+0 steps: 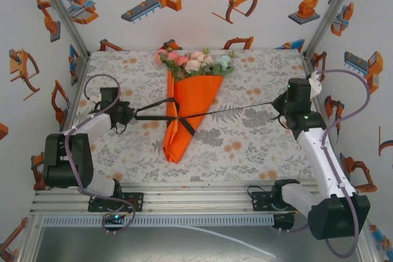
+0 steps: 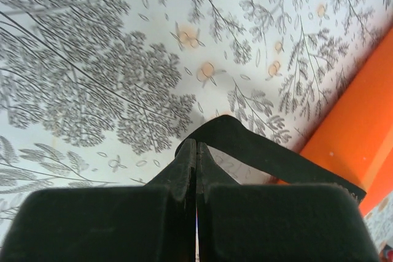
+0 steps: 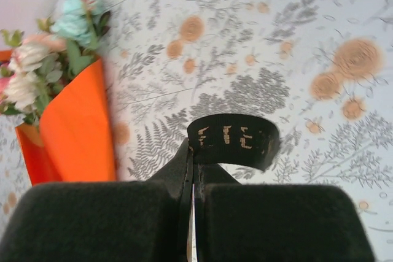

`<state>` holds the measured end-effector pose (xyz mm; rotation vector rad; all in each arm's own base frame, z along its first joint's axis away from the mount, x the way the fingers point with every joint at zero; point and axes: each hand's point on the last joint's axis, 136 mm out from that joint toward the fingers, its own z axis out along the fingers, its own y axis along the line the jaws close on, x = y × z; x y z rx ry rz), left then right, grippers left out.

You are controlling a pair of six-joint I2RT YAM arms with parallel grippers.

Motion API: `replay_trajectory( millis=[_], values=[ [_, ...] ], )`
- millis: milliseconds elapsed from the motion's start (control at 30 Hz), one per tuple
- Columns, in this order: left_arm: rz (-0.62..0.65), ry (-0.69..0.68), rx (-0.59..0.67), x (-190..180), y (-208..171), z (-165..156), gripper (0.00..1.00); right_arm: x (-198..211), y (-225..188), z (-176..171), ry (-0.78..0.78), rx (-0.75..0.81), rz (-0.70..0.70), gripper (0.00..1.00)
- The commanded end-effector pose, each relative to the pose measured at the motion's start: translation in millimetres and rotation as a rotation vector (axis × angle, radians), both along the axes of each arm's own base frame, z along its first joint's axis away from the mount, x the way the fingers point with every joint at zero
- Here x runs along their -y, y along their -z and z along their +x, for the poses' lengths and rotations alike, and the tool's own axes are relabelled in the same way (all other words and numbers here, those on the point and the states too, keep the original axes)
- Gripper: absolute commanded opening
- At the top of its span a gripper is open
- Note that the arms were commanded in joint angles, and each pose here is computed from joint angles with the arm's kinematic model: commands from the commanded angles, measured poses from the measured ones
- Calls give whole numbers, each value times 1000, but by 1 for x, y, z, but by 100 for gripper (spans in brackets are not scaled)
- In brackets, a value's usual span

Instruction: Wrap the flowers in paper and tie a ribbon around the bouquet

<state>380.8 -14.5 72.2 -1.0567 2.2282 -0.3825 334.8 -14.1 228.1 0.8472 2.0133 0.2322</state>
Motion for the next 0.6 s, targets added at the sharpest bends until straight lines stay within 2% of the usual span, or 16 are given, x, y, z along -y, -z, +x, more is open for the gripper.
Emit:
replay_trajectory(
  millis=[0,367,433,467,533,567],
  values=[
    [66,-45,-26,-25,4,-11,0,32,21,-17,151,-47,24,0],
    [70,-202,-47,-80,14,-29,0,87,43,-50,359,-113,-14,0],
    [59,-147,5,-77,5,-21,0,79,39,-38,293,-83,3,0],
    [35,-63,64,-64,-4,-9,0,71,41,-30,247,-68,34,0],
    [-72,116,168,-21,-23,10,0,54,46,-15,157,-47,102,0],
    [-142,175,154,4,-28,11,2,47,48,-9,122,-43,131,0]
  ],
)
